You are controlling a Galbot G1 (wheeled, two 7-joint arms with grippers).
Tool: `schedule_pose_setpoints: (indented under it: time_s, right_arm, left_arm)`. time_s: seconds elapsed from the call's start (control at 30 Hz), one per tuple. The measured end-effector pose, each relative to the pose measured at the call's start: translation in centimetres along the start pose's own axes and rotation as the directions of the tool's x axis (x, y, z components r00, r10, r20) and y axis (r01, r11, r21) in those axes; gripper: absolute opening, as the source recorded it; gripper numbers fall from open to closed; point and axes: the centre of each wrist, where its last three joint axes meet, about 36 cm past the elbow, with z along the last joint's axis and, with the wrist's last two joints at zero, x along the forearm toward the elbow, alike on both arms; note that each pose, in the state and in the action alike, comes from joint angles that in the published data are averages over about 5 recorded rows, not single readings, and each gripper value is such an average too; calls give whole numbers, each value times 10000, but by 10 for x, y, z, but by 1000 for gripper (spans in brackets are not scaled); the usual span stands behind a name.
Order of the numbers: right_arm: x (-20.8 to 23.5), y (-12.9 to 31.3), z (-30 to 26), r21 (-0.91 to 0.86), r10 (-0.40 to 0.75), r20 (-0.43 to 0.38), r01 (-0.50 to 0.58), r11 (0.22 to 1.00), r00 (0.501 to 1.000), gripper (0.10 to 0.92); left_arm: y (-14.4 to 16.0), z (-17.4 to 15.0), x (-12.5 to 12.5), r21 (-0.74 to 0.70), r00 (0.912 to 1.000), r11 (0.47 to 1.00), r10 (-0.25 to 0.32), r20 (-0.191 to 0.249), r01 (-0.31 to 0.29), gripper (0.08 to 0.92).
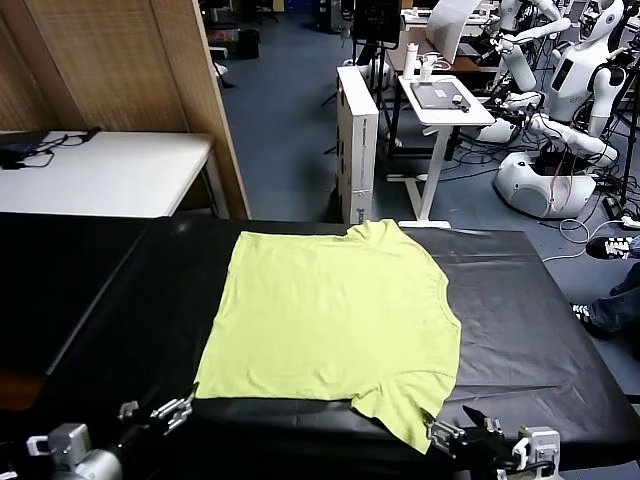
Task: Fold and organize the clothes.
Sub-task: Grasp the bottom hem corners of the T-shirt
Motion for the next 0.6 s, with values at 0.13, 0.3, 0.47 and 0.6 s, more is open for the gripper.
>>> schedule_pose_setpoints:
  time_s: [0.13,0.3,0.47,0.6]
  right_arm:
    - [-3,2,3,1,-39,-96,39,10000,9999,907]
    - [-6,4,7,-55,-78,-260,77,10000,9996,907]
    - [-9,3,11,-101,-81,-370,78,9999,9993,907]
    - [-11,3,13,-127,-93,-454,88,9999,9989,898]
  left_arm:
    - [0,2,-2,47,10000,10000,-57,6,57,907]
    - [0,6,-6,141,9999,9998,-113,-15,113,907]
    - [1,10,-8,199,9998,9996,-177,-73,178,903]
    - [1,12,-9,223,9997,9995,-199,-106,201,877]
